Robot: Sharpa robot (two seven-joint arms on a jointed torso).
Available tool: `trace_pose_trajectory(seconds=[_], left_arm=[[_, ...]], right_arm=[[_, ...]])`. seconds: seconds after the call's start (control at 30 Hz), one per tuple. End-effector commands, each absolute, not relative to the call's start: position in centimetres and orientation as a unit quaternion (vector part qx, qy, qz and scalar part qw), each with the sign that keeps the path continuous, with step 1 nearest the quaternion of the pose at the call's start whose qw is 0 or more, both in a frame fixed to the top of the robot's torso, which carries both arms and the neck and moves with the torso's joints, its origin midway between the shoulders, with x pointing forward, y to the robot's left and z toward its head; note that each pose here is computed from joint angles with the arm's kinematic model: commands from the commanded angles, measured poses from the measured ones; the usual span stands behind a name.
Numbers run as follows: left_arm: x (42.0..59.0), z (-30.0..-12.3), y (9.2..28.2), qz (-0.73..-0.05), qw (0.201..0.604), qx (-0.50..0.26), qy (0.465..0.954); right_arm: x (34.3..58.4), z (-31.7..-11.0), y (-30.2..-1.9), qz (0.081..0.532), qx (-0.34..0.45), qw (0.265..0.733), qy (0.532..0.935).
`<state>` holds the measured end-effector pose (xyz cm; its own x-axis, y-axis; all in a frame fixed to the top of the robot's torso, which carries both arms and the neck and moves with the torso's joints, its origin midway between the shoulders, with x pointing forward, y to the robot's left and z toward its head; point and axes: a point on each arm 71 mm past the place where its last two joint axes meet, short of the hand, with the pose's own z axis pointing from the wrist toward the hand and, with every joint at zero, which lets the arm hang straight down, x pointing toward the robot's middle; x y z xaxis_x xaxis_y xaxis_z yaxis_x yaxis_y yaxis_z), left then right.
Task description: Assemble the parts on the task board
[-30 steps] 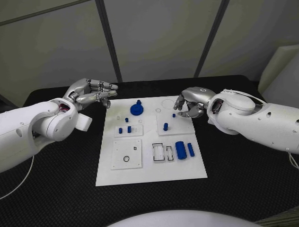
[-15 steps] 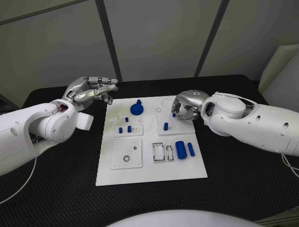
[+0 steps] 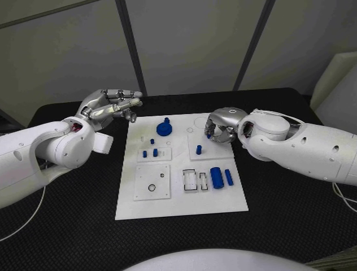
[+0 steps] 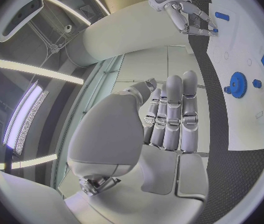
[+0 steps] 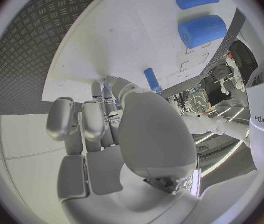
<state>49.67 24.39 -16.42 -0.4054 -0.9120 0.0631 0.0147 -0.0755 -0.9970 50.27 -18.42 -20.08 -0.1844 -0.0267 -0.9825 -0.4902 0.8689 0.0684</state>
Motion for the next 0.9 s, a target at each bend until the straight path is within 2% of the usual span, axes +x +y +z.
trace_pose_trajectory(seconds=[0.03, 0.47, 0.9], left_arm=[[49.64, -16.16, 24.24, -0.629, 0.372, -0.392, 0.559], [49.68, -16.2, 24.25, -0.628, 0.371, -0.393, 0.56], [49.73, -16.24, 24.39, -0.626, 0.372, -0.394, 0.561]], right_arm=[[50.28, -20.32, -18.25, 0.183, -0.182, 0.606, 0.753], [50.28, -20.89, -17.84, 0.173, -0.189, 0.596, 0.761], [50.09, -20.2, -17.72, 0.171, -0.188, 0.633, 0.731]])
